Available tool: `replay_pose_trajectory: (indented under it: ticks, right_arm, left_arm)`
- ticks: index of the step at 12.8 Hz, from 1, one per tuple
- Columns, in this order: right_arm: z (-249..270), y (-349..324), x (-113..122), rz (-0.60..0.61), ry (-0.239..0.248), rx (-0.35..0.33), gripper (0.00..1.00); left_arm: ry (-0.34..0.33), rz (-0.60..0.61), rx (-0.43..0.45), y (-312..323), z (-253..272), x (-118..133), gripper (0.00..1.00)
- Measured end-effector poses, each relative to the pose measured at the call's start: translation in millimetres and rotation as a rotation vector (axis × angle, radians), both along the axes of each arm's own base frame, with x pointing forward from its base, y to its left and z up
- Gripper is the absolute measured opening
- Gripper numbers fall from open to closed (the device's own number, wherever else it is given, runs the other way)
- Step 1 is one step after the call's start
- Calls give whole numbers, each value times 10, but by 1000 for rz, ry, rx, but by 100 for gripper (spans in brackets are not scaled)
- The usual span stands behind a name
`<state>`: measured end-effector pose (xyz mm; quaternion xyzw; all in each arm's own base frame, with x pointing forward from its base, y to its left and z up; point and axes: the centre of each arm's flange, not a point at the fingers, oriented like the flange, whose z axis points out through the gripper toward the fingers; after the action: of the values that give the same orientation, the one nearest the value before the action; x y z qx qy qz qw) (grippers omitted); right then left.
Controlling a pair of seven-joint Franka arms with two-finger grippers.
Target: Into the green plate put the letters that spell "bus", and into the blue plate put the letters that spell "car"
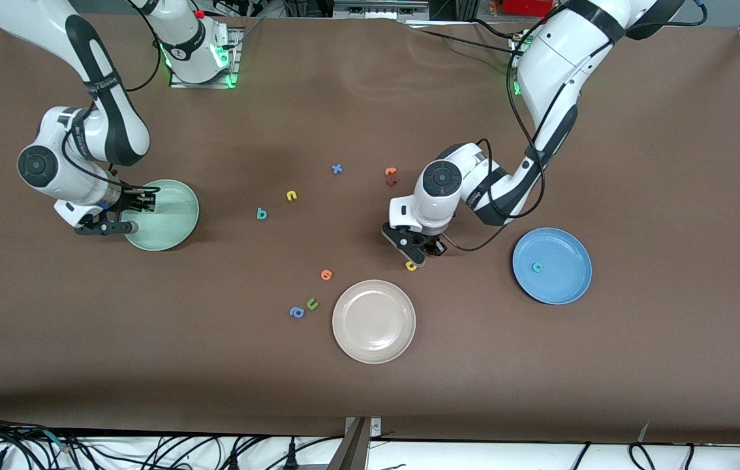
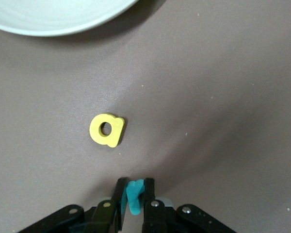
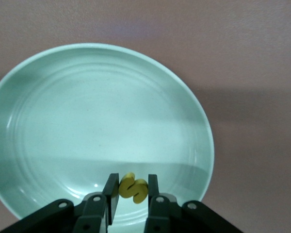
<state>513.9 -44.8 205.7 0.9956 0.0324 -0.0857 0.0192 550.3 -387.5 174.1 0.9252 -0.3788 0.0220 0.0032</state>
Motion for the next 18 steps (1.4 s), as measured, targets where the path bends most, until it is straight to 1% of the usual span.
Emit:
replay_pose_trajectory:
  ticks: [1, 2, 3, 5, 7, 8, 9, 10, 12, 13, 16, 18]
  right_arm:
    - [-17, 12, 12, 3, 1, 0, 31]
    - [-3, 19, 30, 4, -3, 0, 41]
    - [28, 31, 62, 4, -10, 0, 51]
    - [134, 110, 134, -17, -15, 2, 74]
    - [345, 443, 206, -60, 13, 8, 96]
    - [470, 688, 236, -90, 18, 7, 99]
    - [568, 968, 245, -125, 14, 6, 99]
    - [621, 1247, 226, -162, 7, 4, 99]
    - [642, 1828, 126, -223, -5, 4, 99]
    - [642, 2084, 79, -241, -21, 12, 99]
    - [472, 2478, 17, -252, -64, 53, 97]
    - [244, 2553, 2, -247, -69, 73, 96]
  left_arm:
    - [8, 5, 17, 36, 10, 23, 18]
    - [20, 9, 40, 81, 50, 50, 18]
    - [29, 9, 68, 141, 140, 87, 18]
    - [51, -40, 131, 426, 444, 240, 18]
    - [75, -98, 168, 909, 677, 464, 18]
    - [88, -125, 175, 1177, 723, 576, 18]
    - [101, -152, 177, 1477, 730, 691, 18]
    - [114, -178, 174, 1778, 715, 789, 18]
    - [134, -196, 169, 2259, 678, 902, 19]
    - [138, -197, 167, 2357, 671, 921, 25]
    - [134, -216, 159, 2232, 691, 895, 56]
    - [133, -184, 127, 2008, 727, 840, 78]
